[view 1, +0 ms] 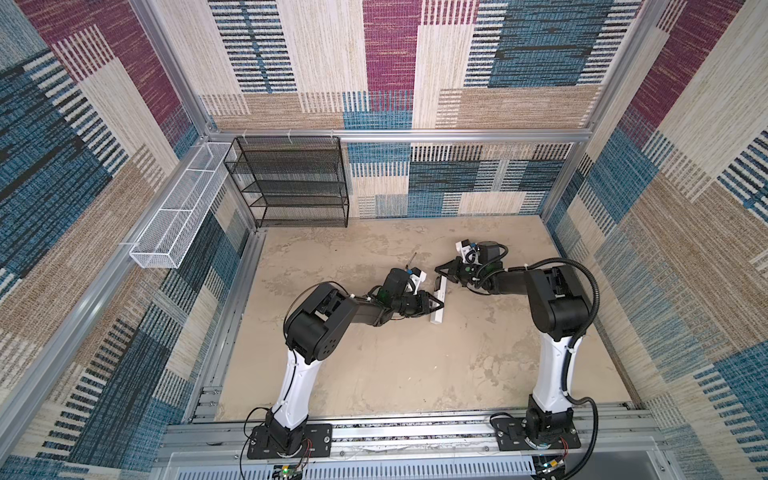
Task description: Unload the batteries from the remote control
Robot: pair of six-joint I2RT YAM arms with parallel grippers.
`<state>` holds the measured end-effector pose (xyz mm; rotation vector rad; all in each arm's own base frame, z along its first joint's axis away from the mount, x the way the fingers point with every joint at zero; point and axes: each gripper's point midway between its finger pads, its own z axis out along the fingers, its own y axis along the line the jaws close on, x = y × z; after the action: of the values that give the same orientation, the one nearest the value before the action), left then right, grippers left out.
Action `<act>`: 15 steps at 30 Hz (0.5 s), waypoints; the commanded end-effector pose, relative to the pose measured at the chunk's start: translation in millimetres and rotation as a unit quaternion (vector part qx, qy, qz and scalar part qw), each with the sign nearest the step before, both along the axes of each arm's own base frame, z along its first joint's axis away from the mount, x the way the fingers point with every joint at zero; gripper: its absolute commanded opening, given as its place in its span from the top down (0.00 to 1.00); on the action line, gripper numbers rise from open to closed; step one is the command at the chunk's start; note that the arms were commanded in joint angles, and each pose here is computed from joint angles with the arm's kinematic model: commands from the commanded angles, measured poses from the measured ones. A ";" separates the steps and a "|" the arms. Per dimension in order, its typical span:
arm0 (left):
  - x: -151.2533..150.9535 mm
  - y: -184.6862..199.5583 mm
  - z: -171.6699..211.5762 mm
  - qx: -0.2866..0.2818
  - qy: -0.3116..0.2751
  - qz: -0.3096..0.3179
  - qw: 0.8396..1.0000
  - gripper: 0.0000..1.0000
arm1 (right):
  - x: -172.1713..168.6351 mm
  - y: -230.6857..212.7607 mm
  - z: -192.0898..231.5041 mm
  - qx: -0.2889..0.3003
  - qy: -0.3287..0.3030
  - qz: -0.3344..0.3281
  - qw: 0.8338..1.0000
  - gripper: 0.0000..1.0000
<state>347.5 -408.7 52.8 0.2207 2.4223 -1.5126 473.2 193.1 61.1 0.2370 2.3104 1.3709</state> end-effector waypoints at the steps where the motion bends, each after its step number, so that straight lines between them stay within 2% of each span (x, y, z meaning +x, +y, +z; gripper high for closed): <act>1: 10.5 -8.2 19.3 -0.027 -0.033 0.000 0.999 1.00 | -9.3 8.8 -0.7 0.024 0.012 0.014 1.000 1.00; 15: 27.7 -4.5 32.2 -0.030 -0.072 0.007 0.997 1.00 | -40.3 25.7 -14.7 0.067 0.061 0.024 0.996 1.00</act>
<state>339.5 -405.1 42.6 0.2105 2.5321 -1.5264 463.3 196.8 45.1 0.3508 2.2584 1.3893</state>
